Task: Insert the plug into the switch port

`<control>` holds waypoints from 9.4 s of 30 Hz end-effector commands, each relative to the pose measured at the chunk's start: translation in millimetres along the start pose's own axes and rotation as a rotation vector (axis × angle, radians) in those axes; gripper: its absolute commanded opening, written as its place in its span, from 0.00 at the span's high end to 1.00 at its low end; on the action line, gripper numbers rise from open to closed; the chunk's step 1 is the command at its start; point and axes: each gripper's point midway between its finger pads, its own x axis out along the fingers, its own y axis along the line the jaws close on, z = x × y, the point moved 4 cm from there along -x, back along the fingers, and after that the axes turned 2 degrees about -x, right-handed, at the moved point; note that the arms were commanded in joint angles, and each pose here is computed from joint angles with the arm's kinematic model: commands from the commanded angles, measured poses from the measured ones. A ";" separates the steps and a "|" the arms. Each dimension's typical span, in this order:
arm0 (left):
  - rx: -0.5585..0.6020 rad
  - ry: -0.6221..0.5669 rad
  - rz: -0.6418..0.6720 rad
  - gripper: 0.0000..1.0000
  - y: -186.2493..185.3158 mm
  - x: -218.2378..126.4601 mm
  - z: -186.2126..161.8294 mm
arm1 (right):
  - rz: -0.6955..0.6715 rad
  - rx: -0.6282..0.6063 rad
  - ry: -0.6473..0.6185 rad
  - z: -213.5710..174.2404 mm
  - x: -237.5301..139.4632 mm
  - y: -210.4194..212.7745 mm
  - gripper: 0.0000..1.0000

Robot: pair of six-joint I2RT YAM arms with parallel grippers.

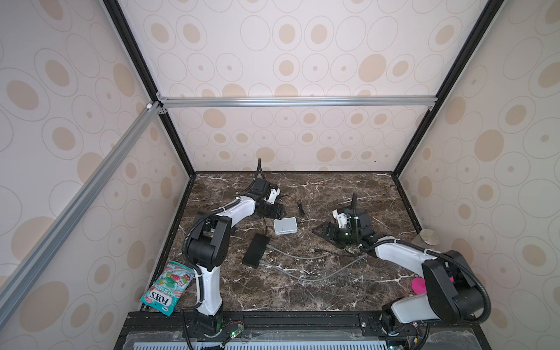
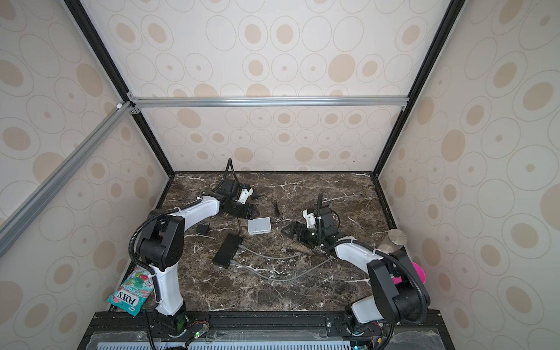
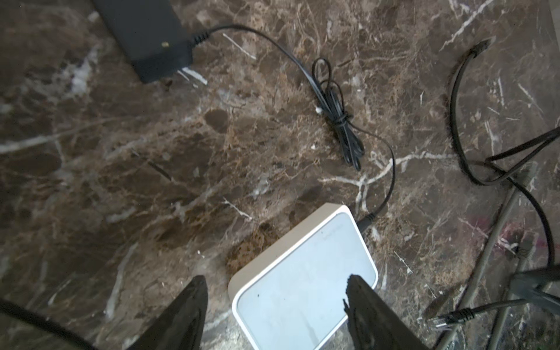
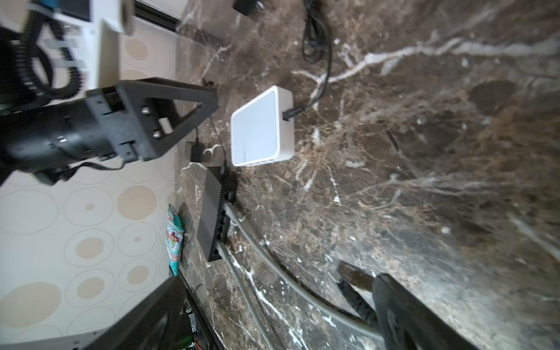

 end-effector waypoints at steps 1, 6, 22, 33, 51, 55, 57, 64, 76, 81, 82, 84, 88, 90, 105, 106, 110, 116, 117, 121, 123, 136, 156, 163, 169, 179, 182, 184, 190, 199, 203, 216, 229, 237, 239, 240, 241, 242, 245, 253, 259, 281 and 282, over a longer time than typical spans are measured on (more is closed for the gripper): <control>0.022 0.017 -0.074 0.27 -8.0 13.3 6.0 | 0.032 -0.039 0.000 -7.2 -2.3 5.1 0.00; -0.029 0.055 -0.106 0.27 -5.8 26.8 -4.4 | 0.041 -0.052 0.041 -21.3 6.7 6.8 0.00; -0.058 0.085 -0.211 0.24 -53.5 -9.9 -75.2 | -0.243 -0.225 0.121 -20.6 -2.7 -11.9 0.06; 0.036 0.057 -0.093 0.26 -51.7 -41.7 -67.3 | -0.370 -0.660 0.318 -33.2 -49.0 -4.1 0.37; -0.026 0.071 -0.296 0.31 -116.5 -36.7 -152.0 | -0.529 -0.812 0.515 -43.4 -7.0 -16.0 0.43; -0.027 0.068 -0.290 0.30 -113.8 -31.6 -153.5 | -0.503 -0.794 0.505 -43.9 -0.7 -14.5 0.43; -0.021 0.070 -0.282 0.30 -112.9 -28.1 -152.2 | -0.498 -0.783 0.507 -44.4 2.0 -15.6 0.43; 0.012 0.116 -0.237 0.29 -106.9 -3.7 -145.9 | -0.508 -0.775 0.521 -47.0 5.6 -21.8 0.43; 0.021 0.091 -0.219 0.29 -94.2 11.8 -110.4 | -0.508 -0.781 0.564 -55.5 17.4 -38.2 0.50; 0.050 0.079 -0.305 0.30 -104.4 3.7 -97.8 | -0.525 -0.783 0.589 -57.6 24.5 -48.0 0.52; 0.061 0.069 -0.317 0.29 -106.9 -1.6 -95.1 | -0.528 -0.785 0.593 -58.0 25.5 -48.9 0.53; 0.083 0.057 -0.332 0.29 -110.7 -10.9 -93.0 | -0.534 -0.789 0.604 -58.7 26.1 -51.7 0.56; 0.116 0.026 -0.327 0.29 -110.5 -29.4 -92.0 | -0.535 -0.796 0.619 -60.4 26.3 -53.8 0.66; 0.136 -0.002 -0.327 0.29 -108.3 -39.8 -91.6 | -0.528 -0.800 0.615 -59.8 25.8 -52.2 0.69; 0.572 -0.741 -0.359 0.02 -140.3 -189.0 -67.7 | -0.388 -0.896 0.480 -43.8 8.9 -4.9 0.91; 0.601 -0.781 -0.314 0.02 -136.5 -193.3 -68.1 | -0.365 -0.901 0.468 -43.5 7.4 0.4 0.91; 0.728 -0.941 -0.205 0.02 -132.7 -214.0 -66.9 | -0.202 -0.904 0.450 -50.0 0.4 28.5 0.91; 1.256 -0.923 -0.216 0.09 -143.5 -192.8 -105.9 | 0.050 -0.867 0.438 -57.9 -10.1 72.1 0.91; 1.315 -0.908 -0.190 0.10 -140.4 -187.1 -110.1 | 0.088 -0.859 0.445 -59.0 -12.1 78.8 0.91; 1.421 -0.898 -0.137 0.09 -132.9 -178.4 -122.3 | 0.191 -0.840 0.480 -62.4 -19.4 98.0 0.90; 1.443 -0.921 -0.136 0.09 -131.4 -177.1 -129.9 | 0.210 -0.836 0.494 -62.3 -22.1 103.2 0.91; 1.469 -0.817 -0.229 0.31 -135.6 -158.2 -139.6 | 0.186 -0.844 0.542 -65.1 -23.8 104.7 0.91; 1.536 -0.685 -0.256 0.68 -134.2 -138.7 -147.9 | 0.184 -0.881 0.623 -79.2 -18.5 113.3 0.91; 1.542 -0.674 -0.252 0.68 -134.4 -137.0 -149.8 | 0.183 -0.885 0.644 -82.6 -16.5 113.8 0.91; 1.547 -0.665 -0.258 0.83 -135.3 -136.2 -150.9 | 0.180 -0.884 0.648 -83.3 -15.7 113.4 0.91; 1.551 -0.648 -0.267 0.88 -135.8 -134.5 -152.5 | 0.129 -0.898 0.612 -77.0 -13.5 110.6 0.67; 1.546 -0.638 -0.274 0.90 -136.3 -134.6 -152.4 | 0.088 -0.942 0.536 -68.5 -18.0 112.2 0.56; 1.536 -0.622 -0.284 0.94 -137.2 -134.6 -151.5 | 0.090 -0.997 0.473 -64.6 -24.7 117.2 0.54; 1.504 -0.597 -0.344 0.94 -143.2 -135.4 -149.1 | 0.043 -1.346 0.162 -67.8 -44.4 122.2 0.55; 1.471 -0.603 -0.404 0.92 -148.1 -139.1 -152.0 | 0.102 -1.463 -0.080 -75.5 -58.6 117.1 0.00; 1.475 -0.615 -0.410 0.92 -149.7 -140.7 -151.4 | 0.152 -1.454 -0.090 -77.8 -57.0 124.1 0.01; 1.415 -0.594 -0.460 0.89 -153.6 -142.6 -150.7 | 0.186 -1.432 0.015 -81.6 -43.9 127.0 0.57; 1.371 -0.557 -0.478 0.87 -155.7 -141.4 -145.8 | 0.141 -1.471 0.086 -86.3 -38.1 120.5 0.72; 1.355 -0.546 -0.485 0.87 -156.1 -140.7 -144.9 | 0.124 -1.481 0.087 -86.7 -36.8 120.8 0.77; 1.354 -0.542 -0.487 0.87 -156.3 -140.1 -145.0 | 0.124 -1.483 0.084 -86.5 -37.1 121.7 0.78; 1.354 -0.540 -0.487 0.87 -156.2 -139.8 -144.8 | 0.123 -1.482 0.084 -86.3 -37.1 121.7 0.78; 1.353 -0.539 -0.488 0.87 -156.4 -139.7 -144.7 | 0.122 -1.481 0.081 -86.0 -37.2 121.9 0.78; 1.352 -0.538 -0.488 0.87 -156.2 -139.4 -144.7 | 0.124 -1.482 0.082 -86.8 -37.1 122.4 0.78; 1.352 -0.537 -0.490 0.87 -156.5 -139.8 -144.6 | 0.125 -1.481 0.083 -86.9 -36.9 122.5 0.81; 1.351 -0.530 -0.486 0.87 -155.6 -138.5 -145.2 | 0.123 -1.483 0.089 -87.5 -35.6 122.7 0.85; 1.353 -0.534 -0.489 0.87 -156.2 -139.3 -144.9 | 0.117 -1.481 0.103 -88.6 -33.2 120.6 0.86; 1.350 -0.530 -0.496 0.87 -156.8 -138.1 -144.5 | 0.117 -1.486 0.117 -88.5 -30.8 123.0 0.82; 1.350 -0.531 -0.495 0.87 -156.9 -138.4 -144.1 | 0.117 -1.486 0.119 -88.9 -30.8 122.8 0.82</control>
